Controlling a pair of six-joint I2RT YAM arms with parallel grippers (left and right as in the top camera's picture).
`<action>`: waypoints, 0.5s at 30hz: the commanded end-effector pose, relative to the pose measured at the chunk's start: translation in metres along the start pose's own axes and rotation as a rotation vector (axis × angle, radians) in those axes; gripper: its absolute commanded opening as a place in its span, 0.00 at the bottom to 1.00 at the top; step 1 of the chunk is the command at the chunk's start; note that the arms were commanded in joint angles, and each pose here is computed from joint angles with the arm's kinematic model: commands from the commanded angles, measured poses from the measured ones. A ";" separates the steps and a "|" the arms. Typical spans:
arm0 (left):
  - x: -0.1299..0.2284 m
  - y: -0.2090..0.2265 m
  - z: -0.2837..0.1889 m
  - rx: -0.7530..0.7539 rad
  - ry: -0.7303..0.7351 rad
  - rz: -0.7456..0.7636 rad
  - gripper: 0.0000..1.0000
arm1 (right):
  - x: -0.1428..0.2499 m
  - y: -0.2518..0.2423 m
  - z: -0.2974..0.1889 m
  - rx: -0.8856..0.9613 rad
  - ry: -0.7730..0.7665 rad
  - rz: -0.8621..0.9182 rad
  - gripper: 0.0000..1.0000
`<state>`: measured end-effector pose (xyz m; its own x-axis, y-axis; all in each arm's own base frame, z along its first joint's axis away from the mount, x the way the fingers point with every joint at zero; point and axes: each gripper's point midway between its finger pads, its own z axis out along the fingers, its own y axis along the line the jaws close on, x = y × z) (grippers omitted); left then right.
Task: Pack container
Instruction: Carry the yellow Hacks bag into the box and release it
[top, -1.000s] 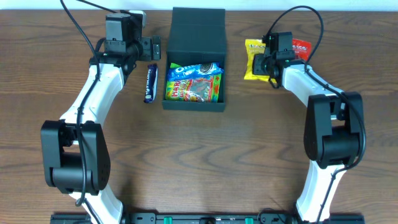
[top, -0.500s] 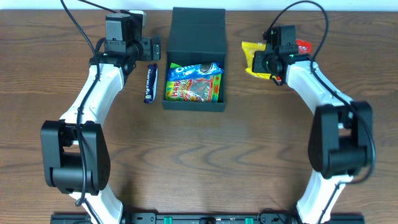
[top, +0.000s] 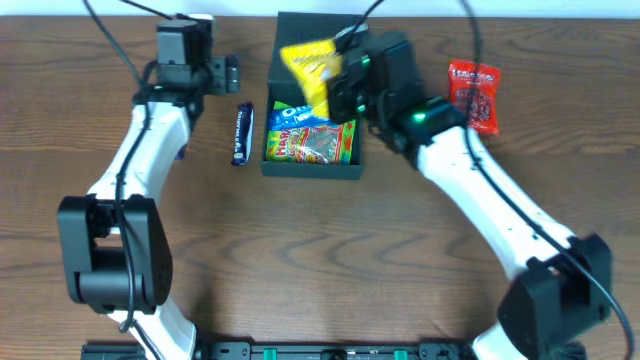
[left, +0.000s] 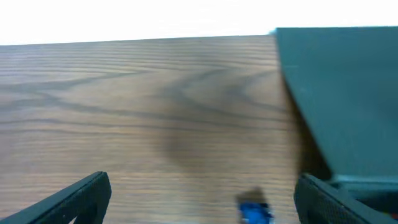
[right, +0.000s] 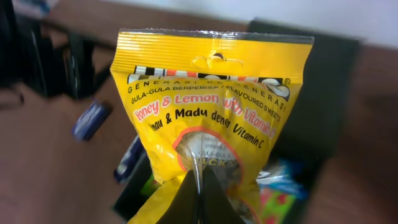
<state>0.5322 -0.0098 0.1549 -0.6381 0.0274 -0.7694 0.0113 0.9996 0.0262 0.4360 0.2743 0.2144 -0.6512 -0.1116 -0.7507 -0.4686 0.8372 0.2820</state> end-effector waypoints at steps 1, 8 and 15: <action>-0.029 0.032 -0.026 -0.069 -0.079 -0.020 0.95 | 0.013 0.018 0.013 -0.039 0.033 -0.012 0.01; -0.037 0.044 -0.049 0.016 -0.104 0.225 0.95 | 0.041 0.031 0.059 -0.065 0.080 0.035 0.01; -0.047 0.038 -0.076 0.297 -0.202 0.197 0.95 | 0.078 0.022 0.090 -0.037 0.174 0.120 0.01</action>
<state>0.5110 0.0397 0.2145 -0.5227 0.1836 -0.8325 0.2286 0.9709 0.0707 0.4345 0.3248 0.1124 -0.7756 -0.1231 -0.6191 -0.4192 0.8338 0.3594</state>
